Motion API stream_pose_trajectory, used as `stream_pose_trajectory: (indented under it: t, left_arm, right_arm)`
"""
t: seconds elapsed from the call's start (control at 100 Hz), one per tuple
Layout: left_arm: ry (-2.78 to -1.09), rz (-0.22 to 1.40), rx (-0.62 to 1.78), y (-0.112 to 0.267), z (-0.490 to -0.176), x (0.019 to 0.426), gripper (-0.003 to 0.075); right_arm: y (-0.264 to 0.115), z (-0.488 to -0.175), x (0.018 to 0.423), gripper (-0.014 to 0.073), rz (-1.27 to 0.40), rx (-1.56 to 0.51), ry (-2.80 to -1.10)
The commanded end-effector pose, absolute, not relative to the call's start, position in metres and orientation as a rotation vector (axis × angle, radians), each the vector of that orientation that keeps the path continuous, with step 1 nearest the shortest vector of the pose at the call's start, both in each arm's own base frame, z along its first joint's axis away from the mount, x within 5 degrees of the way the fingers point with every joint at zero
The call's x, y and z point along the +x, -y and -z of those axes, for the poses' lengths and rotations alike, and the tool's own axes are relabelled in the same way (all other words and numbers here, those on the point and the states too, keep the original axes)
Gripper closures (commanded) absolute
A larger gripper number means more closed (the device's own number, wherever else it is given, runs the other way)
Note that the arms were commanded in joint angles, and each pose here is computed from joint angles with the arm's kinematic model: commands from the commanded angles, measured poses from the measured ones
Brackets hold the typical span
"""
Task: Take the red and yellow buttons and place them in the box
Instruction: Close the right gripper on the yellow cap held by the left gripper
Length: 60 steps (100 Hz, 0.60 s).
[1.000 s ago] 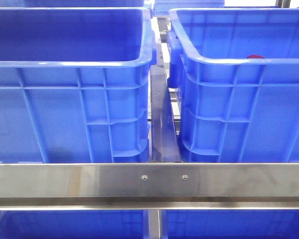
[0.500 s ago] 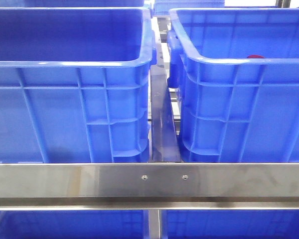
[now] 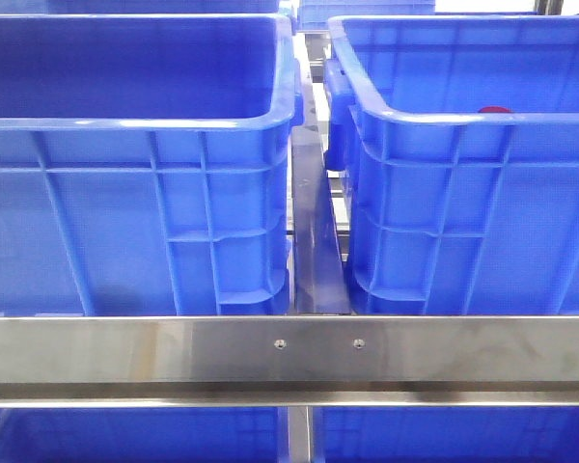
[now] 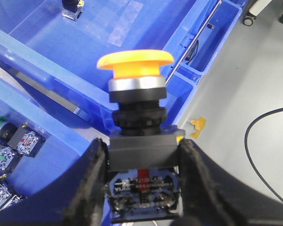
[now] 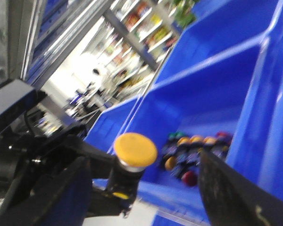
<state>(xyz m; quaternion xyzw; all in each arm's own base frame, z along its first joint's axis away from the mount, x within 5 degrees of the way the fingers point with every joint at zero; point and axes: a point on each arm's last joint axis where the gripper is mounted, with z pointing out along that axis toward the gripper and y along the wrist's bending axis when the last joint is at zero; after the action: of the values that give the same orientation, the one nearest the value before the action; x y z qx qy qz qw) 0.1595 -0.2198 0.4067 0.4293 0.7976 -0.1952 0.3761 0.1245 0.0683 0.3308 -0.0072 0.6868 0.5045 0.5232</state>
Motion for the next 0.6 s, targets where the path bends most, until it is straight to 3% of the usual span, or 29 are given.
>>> stream_pose_trajectory:
  t: [0.0,0.32,0.59]
  left_arm:
    - [-1.928,0.557,1.042,0.216,-0.430,0.155,0.0739]
    - [-1.929,0.559,1.041,0.216,-0.430,0.154,0.0739]
    - [-1.929,0.562,1.041,0.216,-0.430,0.154,0.0739]
  right_arm:
    - [-0.074,-0.350,0.134,0.0088,-1.419,0.020,-1.575]
    - [-0.089,-0.354,0.175,0.0088,-1.652,-0.068,-1.637]
    - [-0.096,-0.357,0.194,0.0088,-1.712,-0.098,-1.653]
